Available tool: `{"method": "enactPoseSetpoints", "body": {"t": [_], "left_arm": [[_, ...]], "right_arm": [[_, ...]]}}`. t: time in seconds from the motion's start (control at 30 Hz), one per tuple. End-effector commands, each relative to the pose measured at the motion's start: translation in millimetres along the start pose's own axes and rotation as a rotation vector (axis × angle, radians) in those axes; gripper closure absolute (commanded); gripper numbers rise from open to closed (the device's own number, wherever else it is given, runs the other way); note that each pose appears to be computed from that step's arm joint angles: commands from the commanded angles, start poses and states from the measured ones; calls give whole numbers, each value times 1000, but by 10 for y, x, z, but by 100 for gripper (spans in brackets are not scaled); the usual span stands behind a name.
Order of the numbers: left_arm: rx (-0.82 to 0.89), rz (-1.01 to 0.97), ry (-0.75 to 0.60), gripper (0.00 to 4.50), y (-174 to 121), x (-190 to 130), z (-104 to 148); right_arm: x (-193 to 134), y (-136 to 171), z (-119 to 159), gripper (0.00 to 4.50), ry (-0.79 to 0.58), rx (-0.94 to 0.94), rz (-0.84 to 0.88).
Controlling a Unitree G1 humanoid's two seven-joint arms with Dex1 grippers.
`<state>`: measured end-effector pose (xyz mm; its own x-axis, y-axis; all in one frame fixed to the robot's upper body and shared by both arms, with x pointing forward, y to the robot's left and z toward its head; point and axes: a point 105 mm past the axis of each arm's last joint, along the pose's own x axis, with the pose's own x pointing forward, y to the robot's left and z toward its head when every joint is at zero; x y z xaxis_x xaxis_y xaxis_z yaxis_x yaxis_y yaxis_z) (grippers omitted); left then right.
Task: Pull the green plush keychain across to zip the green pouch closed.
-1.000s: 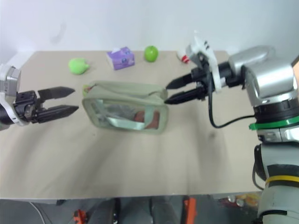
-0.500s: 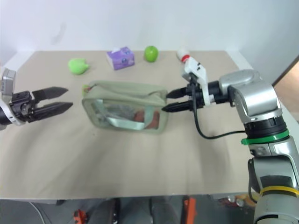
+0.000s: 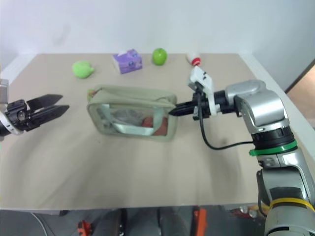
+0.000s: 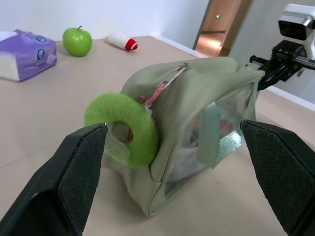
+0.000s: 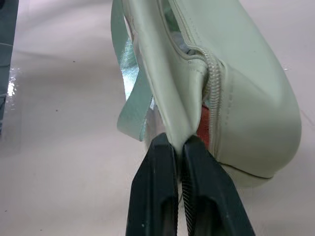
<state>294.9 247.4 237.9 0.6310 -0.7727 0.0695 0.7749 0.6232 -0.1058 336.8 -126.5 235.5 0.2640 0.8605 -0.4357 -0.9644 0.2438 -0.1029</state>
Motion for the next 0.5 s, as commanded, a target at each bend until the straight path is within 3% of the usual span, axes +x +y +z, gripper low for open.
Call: {"method": "enactPoseSetpoints", "body": {"t": [0.03, 0.5], "left_arm": [[3, 23, -16, 0, 32, -58, 30], [-136, 154, 17, 0, 393, 436, -212]], "right_arm": [[-81, 45, 133, 449, -46, -48, -5], [-102, 192, 18, 449, -60, -45, -9]]}}
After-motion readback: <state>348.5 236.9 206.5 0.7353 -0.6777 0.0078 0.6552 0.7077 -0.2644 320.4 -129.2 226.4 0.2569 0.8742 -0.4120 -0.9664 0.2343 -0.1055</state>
